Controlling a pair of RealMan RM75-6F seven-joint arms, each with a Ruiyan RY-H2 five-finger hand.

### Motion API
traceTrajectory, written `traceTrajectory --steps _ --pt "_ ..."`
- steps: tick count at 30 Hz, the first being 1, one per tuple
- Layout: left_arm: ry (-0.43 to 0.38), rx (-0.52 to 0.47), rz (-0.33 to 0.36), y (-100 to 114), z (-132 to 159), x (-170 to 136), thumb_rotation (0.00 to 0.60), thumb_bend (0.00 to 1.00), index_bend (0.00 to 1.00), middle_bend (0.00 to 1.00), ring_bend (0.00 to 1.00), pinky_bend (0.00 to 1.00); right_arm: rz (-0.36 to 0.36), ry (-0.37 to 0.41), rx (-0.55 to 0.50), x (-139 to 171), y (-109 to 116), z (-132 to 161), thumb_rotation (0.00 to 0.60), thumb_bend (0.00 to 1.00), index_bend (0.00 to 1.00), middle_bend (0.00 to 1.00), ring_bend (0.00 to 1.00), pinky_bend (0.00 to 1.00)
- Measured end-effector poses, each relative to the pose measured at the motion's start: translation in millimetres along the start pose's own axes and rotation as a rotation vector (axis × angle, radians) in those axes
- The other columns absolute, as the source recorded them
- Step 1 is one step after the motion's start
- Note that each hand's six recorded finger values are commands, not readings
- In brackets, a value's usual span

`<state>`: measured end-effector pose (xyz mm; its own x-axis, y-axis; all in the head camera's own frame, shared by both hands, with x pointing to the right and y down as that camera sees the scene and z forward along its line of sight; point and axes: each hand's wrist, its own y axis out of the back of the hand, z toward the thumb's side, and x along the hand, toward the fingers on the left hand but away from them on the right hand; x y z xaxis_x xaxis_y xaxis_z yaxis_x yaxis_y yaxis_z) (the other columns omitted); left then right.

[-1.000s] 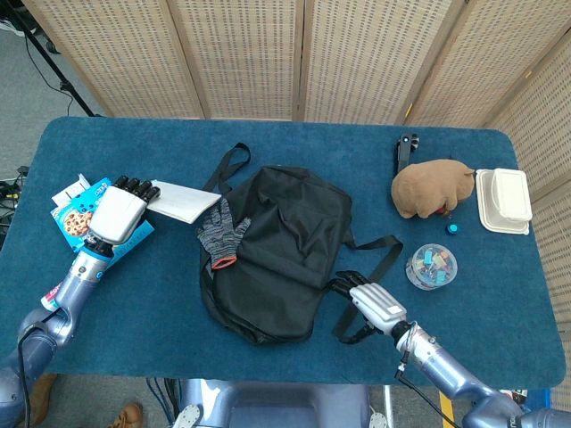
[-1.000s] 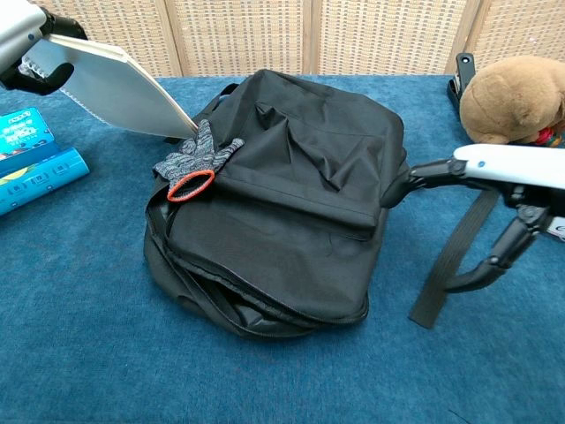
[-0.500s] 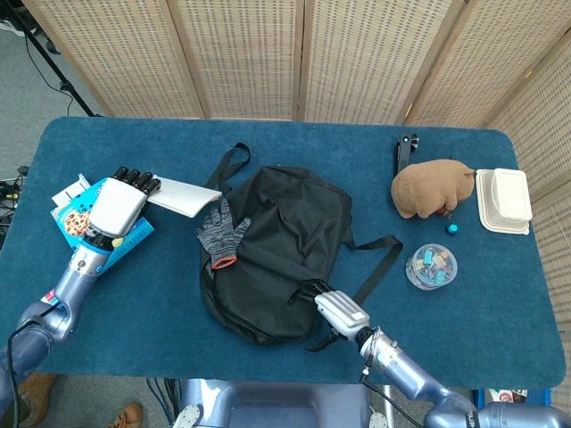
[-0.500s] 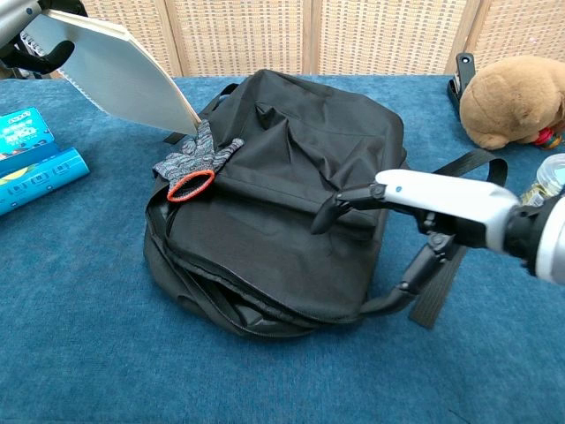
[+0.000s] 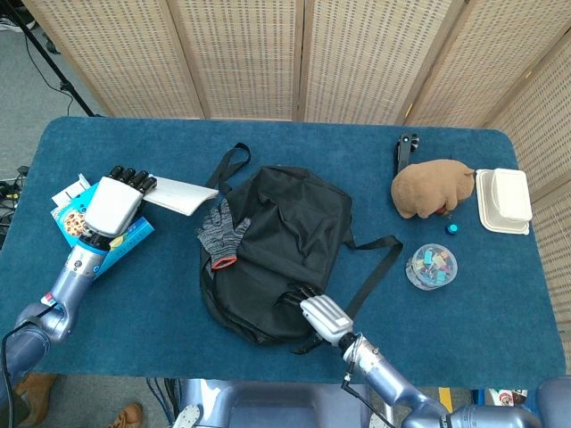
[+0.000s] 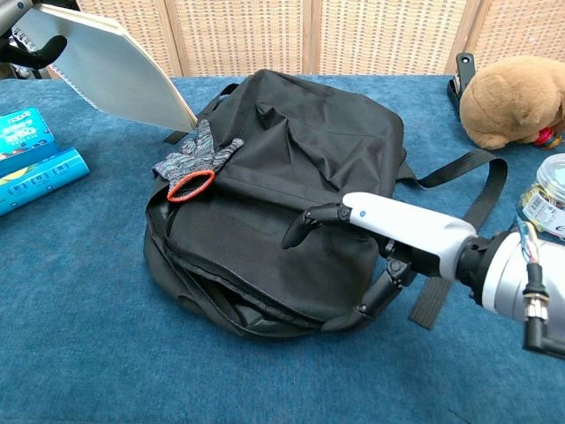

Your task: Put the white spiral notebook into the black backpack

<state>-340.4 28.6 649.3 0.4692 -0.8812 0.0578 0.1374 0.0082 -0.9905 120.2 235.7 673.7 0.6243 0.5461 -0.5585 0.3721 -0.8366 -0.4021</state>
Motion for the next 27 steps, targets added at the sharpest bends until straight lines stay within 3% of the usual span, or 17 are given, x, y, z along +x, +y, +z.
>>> traceTrajectory --steps 8,19,25,27 --pt "0.004 -0.003 -0.007 -2 0 -1 0.6 0.53 0.81 0.63 0.51 0.51 0.008 0.01 -0.003 -6 -8 2 0.6 0.0 0.27 0.24 0.07 0.0" --pt "0.021 -0.005 -0.009 -1 -9 -6 0.6 0.53 0.81 0.63 0.51 0.51 -0.033 0.021 0.063 -20 -17 -6 0.6 0.0 0.29 0.26 0.07 0.0" --pt "0.028 -0.012 -0.01 -1 -13 -8 0.6 0.53 0.81 0.63 0.51 0.51 -0.066 0.021 0.068 -29 -19 -8 0.6 0.01 0.35 0.33 0.13 0.03" --pt "0.027 -0.012 -0.009 -1 -13 -9 0.6 0.53 0.81 0.63 0.51 0.51 -0.08 0.02 0.072 -31 -18 -8 0.6 0.05 0.37 0.36 0.16 0.05"
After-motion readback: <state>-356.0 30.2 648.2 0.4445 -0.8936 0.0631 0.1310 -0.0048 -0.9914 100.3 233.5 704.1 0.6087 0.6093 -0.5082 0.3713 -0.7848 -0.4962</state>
